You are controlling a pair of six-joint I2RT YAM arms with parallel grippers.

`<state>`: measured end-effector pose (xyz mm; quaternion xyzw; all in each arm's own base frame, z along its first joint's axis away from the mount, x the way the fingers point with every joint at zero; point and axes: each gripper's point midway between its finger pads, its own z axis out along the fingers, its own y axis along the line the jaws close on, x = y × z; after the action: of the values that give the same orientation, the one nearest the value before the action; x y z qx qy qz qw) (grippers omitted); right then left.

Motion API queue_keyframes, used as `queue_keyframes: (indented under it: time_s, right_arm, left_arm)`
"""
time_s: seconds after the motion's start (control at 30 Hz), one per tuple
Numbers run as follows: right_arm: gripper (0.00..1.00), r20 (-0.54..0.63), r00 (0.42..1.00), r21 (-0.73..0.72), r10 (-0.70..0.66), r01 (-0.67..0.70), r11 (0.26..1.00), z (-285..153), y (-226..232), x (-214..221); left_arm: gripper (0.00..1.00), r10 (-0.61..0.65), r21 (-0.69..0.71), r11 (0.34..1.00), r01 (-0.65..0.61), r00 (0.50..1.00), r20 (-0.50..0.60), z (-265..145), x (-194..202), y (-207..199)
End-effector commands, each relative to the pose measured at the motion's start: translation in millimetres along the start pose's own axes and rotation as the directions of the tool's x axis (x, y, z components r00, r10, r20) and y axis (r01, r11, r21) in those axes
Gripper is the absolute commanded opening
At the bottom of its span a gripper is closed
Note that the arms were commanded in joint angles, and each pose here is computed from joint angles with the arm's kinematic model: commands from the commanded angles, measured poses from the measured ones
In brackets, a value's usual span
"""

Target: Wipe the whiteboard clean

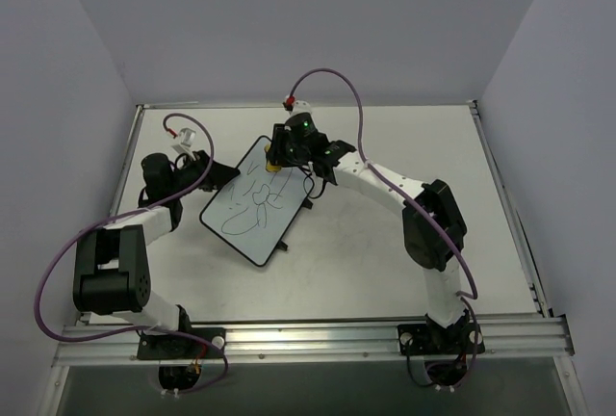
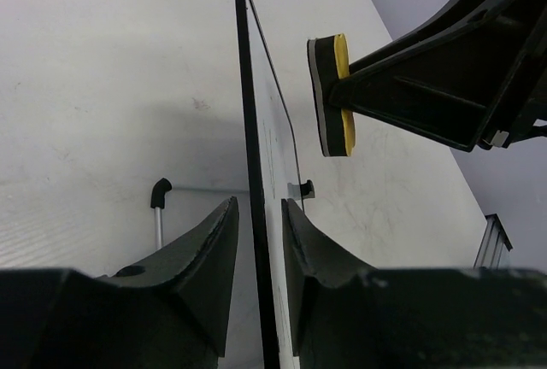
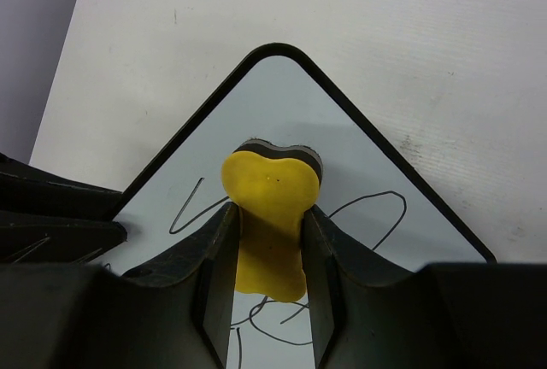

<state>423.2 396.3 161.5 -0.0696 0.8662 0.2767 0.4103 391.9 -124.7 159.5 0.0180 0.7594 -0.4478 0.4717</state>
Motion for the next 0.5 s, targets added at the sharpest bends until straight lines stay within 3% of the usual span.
queue_keyframes:
  time_s: [0.0,0.2,0.47]
  right_arm:
    - [0.01,0.038,0.999,0.001,-0.035,0.035,0.999,6.9,10.1,-5.3]
    - [0.01,0.051,0.997,0.028,-0.066,0.065,0.998,12.1,8.6,2.2]
    - [0.00,0.046,0.994,0.031,-0.103,0.102,0.994,22.0,7.8,13.1]
  left_arm:
    - [0.35,0.087,0.060,0.994,-0.089,0.996,0.036,5.7,-18.3,-14.2]
    - [0.26,0.097,0.063,0.993,-0.099,0.995,0.035,6.5,-18.6,-17.4]
    - [0.04,0.106,0.074,0.991,-0.107,0.994,0.029,8.3,-16.2,-21.2]
